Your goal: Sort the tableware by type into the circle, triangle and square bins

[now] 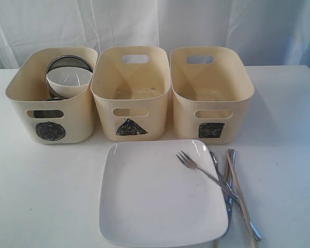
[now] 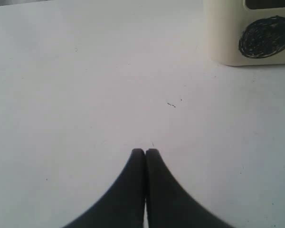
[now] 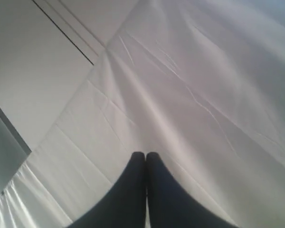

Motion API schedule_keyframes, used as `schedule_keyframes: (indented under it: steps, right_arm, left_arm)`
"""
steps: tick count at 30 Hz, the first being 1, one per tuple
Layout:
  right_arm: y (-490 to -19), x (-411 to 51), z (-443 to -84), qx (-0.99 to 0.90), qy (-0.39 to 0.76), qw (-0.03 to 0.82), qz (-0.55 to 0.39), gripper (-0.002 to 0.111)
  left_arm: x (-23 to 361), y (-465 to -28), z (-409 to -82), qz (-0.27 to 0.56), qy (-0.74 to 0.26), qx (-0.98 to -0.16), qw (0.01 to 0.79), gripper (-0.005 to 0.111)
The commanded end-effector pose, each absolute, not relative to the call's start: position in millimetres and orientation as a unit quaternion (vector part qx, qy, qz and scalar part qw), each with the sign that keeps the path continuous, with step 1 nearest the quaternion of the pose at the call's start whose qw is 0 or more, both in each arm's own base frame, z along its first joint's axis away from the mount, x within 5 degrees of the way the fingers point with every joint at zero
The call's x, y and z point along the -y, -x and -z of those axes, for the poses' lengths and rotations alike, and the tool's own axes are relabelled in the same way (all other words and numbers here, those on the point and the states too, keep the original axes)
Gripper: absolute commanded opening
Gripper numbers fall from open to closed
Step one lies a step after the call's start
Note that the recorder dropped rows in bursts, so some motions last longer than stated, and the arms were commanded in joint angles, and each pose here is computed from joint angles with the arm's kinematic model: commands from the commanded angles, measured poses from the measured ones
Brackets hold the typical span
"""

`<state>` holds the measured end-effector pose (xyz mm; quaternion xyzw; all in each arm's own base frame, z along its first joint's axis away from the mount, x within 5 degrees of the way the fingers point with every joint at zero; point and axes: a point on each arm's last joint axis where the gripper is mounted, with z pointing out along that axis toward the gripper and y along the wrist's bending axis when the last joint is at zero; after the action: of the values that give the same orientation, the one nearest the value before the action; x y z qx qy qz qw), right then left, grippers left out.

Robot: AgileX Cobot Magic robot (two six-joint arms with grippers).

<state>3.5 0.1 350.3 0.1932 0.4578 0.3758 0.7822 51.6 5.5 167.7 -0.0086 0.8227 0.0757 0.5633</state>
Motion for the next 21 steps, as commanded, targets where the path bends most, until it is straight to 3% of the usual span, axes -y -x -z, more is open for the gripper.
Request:
schedule_keyframes:
  steps: [1, 6, 9, 12, 21]
  right_arm:
    - [19, 1, -380, -0.382, -0.15, 0.832, -0.372, 0.0]
    - [49, 1, -414, -0.366, -0.078, 0.89, -0.259, 0.0]
    - [15, 6, -420, -0.493, -0.096, 0.851, -0.155, 0.0]
    - [-19, 5, -425, -0.562, -0.034, 0.825, -0.059, 0.0]
    - [-111, -19, -395, -0.731, 0.047, 0.678, -0.059, 0.0]
  left_arm:
    - [-5, -52, -166, -0.068, 0.01, -0.823, 0.564, 0.0]
    - [-5, -52, -167, -0.069, 0.01, -0.822, 0.565, 0.0]
    - [-5, -52, -167, -0.069, 0.01, -0.822, 0.565, 0.0]
    - [-5, -52, -167, -0.069, 0.01, -0.822, 0.565, 0.0]
    - [-5, -52, -167, -0.069, 0.01, -0.822, 0.565, 0.0]
